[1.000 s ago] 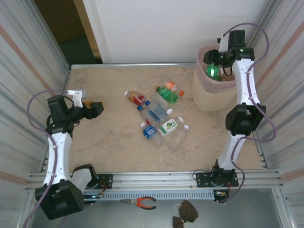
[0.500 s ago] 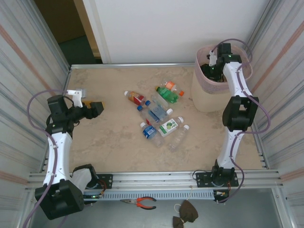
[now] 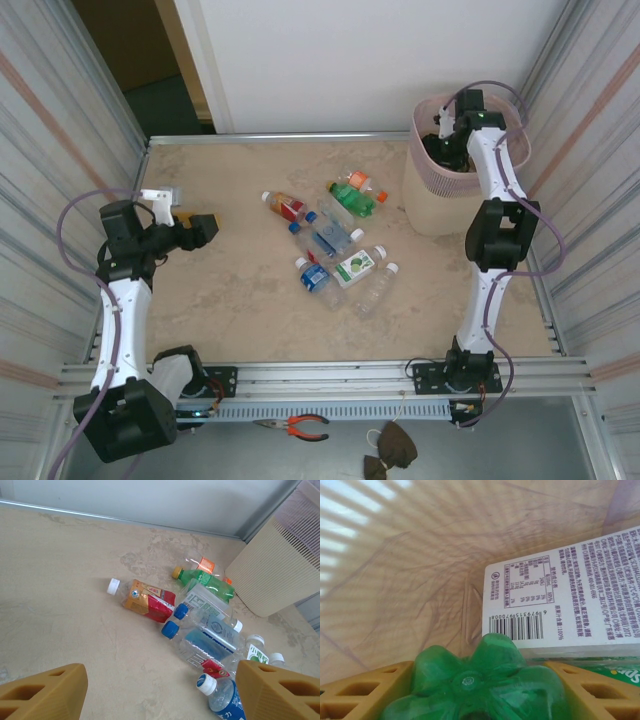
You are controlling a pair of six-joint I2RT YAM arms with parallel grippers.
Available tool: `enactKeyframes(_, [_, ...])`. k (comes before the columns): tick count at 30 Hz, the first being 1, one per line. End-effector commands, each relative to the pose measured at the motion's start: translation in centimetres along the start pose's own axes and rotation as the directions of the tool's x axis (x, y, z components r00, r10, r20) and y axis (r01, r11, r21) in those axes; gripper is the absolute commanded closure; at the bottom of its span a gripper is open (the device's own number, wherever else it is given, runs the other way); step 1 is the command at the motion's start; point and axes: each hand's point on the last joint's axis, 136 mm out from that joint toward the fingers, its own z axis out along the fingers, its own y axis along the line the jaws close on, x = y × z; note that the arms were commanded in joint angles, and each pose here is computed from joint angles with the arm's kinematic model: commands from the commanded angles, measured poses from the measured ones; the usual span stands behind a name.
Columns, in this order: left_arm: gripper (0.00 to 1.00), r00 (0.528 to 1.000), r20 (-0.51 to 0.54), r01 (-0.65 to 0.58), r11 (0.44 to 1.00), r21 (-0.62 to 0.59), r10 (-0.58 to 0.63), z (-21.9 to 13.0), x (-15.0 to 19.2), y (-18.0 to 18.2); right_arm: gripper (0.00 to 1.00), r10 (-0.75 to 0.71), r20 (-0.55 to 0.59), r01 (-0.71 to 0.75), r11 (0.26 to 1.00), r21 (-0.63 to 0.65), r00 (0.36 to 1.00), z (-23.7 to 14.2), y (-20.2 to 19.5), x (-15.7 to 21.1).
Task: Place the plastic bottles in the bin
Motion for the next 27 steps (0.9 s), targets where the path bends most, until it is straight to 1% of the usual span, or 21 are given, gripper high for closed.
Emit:
enactKeyframes(1, [0.22,1.000,0.010,0.002,1.000,0.004,-0.002,-0.1,0.1,0.1,0.32,0.002,-0.057,0.001,0.999,0.049,0.998,1.5,-0.7,1.0])
enactKeyframes(9, [0.22,1.000,0.013,-0.004,1.000,-0.005,0.004,-0.1,-0.1,0.2,0.25,0.003,0.106,-0.011,0.997,0.081,0.994,-6.4,0.1,-2.1])
enactKeyframes(15, [0.22,1.000,0.015,0.003,1.000,0.003,-0.003,-0.1,-0.1,0.1,0.25,0.009,0.223,-0.024,0.997,0.067,0.975,-12.2,1.2,-3.6])
enactKeyframes(22, [0.22,1.000,0.019,0.000,1.000,0.005,0.000,-0.2,-0.1,-0.1,0.24,-0.008,0.327,-0.009,0.999,0.051,0.945,-17.4,2.9,-4.4])
enactKeyframes(27, [0.22,1.000,0.017,0.002,1.000,0.002,-0.002,-0.2,0.0,0.0,0.27,-0.008,0.373,-0.007,0.999,0.041,0.928,-20.0,4.1,-4.3])
